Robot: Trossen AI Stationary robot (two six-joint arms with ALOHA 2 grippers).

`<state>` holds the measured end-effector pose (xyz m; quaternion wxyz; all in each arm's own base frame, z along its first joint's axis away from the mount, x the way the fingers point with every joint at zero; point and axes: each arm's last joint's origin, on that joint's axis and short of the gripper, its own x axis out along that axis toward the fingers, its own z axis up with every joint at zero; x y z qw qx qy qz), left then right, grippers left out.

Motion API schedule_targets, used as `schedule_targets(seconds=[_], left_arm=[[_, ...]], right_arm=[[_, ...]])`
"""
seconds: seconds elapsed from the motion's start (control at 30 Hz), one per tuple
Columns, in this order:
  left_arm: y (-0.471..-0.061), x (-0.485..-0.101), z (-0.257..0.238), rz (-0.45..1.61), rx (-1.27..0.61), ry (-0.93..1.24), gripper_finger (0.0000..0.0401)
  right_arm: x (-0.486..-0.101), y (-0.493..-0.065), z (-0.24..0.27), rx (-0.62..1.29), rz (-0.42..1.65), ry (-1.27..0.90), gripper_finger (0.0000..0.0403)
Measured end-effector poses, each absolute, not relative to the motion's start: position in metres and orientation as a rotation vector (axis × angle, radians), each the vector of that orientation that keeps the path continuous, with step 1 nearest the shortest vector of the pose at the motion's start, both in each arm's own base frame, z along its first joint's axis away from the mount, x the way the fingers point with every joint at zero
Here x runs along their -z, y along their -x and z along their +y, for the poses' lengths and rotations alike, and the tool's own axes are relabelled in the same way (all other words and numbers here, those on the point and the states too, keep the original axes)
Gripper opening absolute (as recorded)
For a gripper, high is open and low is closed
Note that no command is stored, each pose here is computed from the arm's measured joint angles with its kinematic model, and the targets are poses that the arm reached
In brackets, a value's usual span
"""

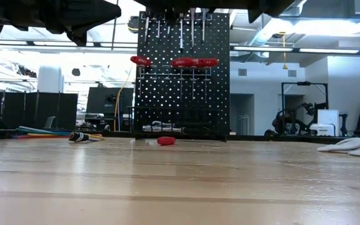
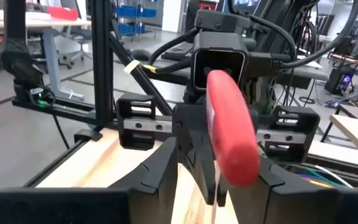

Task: Hang tools onto peg board
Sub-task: Hang the red allen wrench on the pegboard

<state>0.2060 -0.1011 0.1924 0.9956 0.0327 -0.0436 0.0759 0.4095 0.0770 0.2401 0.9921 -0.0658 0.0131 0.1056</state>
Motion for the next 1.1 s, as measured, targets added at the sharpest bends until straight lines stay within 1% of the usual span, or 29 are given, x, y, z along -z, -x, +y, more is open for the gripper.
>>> schedule_targets(seconds=[0.13,0.27,0.43,0.57,0.73,0.83,0.9,1.1], left_arm=[[-0.206,-0.193,-0.102,-0.088,-0.149,-0.065,0.0000],[-0.205,-0.193,-0.103,-0.090,-0.148,-0.066,0.0000],[-0.205,-0.193,-0.103,-0.086,-0.148,-0.067,0.0000],[-0.205,-0.191,-0.102,-0.074,-0.155,-0.074,0.0000],[-0.205,-0.191,-0.102,-0.077,-0.154,-0.072,0.0000],[-0.205,-0.191,-0.103,-0.078,-0.148,-0.072,0.0000],[-0.205,-0.191,-0.103,-0.079,-0.147,-0.072,0.0000],[-0.205,-0.191,-0.103,-0.079,-0.148,-0.071,0.0000]], right_arm=[[-0.248,-0.407,0.077,-0.212,0.042,0.142,0.0120],[-0.254,-0.403,0.075,-0.212,0.064,0.144,0.0122],[-0.255,-0.402,0.076,-0.213,0.067,0.142,0.0148],[-0.258,-0.402,0.075,-0.156,0.058,0.143,0.0172],[-0.258,-0.400,0.083,-0.092,0.059,0.196,0.0175],[-0.258,-0.399,0.087,-0.094,0.053,0.214,0.0163],[-0.259,-0.399,0.089,-0.097,0.046,0.219,0.0147],[-0.259,-0.399,0.088,-0.073,0.046,0.222,0.0074]])
